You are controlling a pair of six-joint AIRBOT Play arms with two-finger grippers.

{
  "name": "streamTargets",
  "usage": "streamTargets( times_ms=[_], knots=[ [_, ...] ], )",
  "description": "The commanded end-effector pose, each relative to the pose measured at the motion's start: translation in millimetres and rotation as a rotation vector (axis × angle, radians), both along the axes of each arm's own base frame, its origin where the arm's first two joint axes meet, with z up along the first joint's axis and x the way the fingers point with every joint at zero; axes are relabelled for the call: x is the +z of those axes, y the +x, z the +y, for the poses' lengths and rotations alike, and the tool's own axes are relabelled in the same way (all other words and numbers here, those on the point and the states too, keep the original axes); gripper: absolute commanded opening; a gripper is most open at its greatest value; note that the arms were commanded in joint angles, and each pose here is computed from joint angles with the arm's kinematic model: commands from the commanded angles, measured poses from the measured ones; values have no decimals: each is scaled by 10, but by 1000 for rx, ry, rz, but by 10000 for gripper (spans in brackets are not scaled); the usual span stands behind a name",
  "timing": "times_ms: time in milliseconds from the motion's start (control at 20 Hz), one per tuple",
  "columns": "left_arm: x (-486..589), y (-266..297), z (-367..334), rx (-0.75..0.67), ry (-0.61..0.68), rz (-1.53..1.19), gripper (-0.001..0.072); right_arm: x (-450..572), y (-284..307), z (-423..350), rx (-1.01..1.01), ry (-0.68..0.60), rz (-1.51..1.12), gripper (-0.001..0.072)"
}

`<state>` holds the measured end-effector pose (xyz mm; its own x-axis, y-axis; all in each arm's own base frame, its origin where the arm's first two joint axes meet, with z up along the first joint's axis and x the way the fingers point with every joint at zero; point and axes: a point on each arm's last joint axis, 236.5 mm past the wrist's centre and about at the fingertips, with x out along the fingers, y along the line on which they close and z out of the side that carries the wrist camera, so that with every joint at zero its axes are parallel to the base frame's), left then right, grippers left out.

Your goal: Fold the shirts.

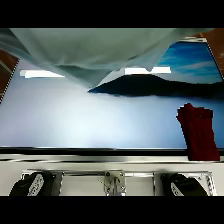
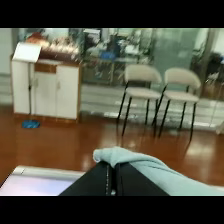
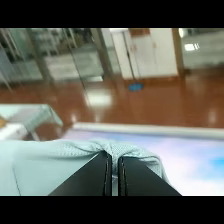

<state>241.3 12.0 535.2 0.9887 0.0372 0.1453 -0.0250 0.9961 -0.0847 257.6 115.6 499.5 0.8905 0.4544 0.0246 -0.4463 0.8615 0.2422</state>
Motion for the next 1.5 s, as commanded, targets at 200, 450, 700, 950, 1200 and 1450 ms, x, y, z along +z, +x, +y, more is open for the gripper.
streamTargets(
  times_ms=[200, 450, 700, 950, 1200, 1450],
  knots=[
    [-1332, 365, 163, -5, -102, 432, 40, -991, 589, -1, -30, -134, 359, 61],
    [-2646, 746, 31, -128, -241, 728, 40, -1528, 2096, 181, -67, -84, 340, 61],
    [-4136, 919, -262, -208, -349, 1027, 40, -2439, 3246, 440, -68, 142, 398, 61],
    [-5367, 751, -889, -329, -433, 1326, 40, -4006, 3342, 765, 17, 139, 789, 61],
    [-5702, 715, -1169, -404, -411, 1424, 40, -4672, 2838, 842, 123, 34, 1084, 234],
    [-5478, 919, -845, -374, -396, 1361, 447, -3929, 2591, 399, 112, 21, 1028, 590]
  ],
)
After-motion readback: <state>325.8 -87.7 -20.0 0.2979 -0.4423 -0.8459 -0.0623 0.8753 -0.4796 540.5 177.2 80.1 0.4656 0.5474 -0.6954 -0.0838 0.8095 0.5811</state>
